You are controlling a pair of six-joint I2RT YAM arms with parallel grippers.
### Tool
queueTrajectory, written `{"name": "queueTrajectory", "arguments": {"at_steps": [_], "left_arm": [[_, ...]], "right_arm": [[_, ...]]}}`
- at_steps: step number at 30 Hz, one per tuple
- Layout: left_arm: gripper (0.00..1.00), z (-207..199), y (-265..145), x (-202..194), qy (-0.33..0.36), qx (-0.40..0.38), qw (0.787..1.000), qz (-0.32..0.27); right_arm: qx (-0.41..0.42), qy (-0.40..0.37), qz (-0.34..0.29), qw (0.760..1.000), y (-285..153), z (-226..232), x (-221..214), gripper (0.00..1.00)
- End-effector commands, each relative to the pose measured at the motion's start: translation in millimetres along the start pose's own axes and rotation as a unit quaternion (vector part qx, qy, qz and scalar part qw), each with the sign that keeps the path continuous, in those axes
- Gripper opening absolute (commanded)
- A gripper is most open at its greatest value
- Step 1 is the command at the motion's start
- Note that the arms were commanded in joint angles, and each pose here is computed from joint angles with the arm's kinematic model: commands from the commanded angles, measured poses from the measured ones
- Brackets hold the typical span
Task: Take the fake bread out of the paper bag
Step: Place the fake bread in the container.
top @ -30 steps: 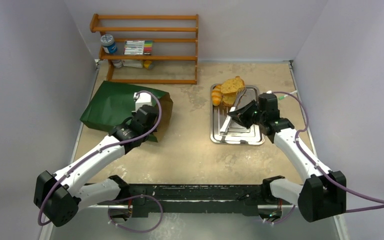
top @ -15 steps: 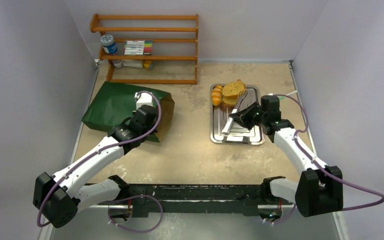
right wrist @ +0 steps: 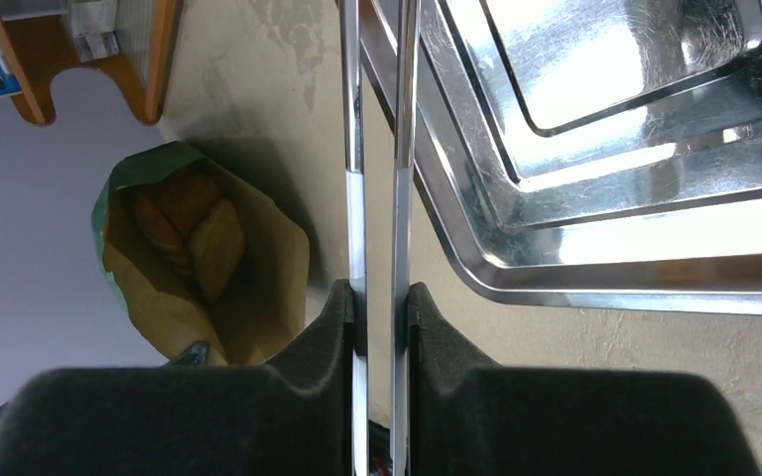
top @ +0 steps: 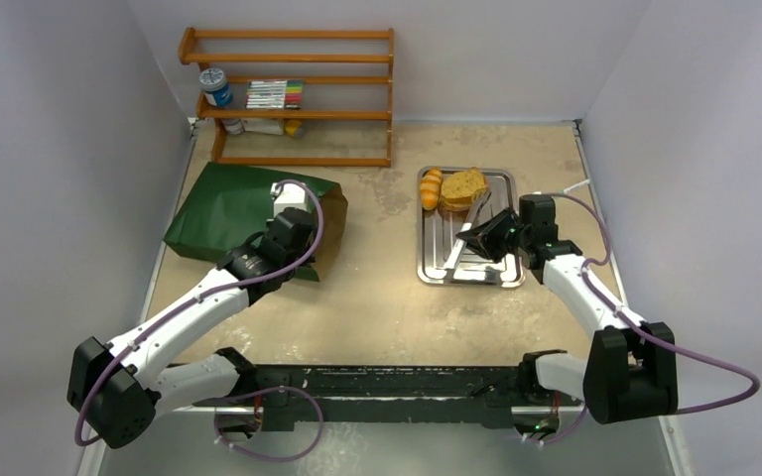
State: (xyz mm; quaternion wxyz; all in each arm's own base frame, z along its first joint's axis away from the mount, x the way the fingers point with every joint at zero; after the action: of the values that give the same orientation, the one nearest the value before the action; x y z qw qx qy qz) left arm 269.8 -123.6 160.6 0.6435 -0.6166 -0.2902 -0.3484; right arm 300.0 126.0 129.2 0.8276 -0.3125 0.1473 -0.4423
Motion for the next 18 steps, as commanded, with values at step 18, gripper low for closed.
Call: {"name": "queueTrajectory", "arguments": {"at_steps": [18], "left_arm": [[0.00,-11.5,-3.2,15.8,-0.017,-0.017,0.999,-0.031]], "right_arm": [[0.025,-0.005,0.012,1.000,-4.5,-2.5,-2.1,0.30]]}}
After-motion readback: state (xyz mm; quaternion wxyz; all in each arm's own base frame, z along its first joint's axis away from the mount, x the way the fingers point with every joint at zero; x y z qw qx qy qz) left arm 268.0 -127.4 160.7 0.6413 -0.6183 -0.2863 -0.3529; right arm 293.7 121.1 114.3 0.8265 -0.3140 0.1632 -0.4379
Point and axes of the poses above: each gripper's point midway between its finger pads, its own y axis out along the fingers, its own z axis along the line the jaws close on, x = y × z, the point moved 1 cm from there along -y, back along the fingers, and after that the axes turned 8 degrees about y, right-handed, at the moved point
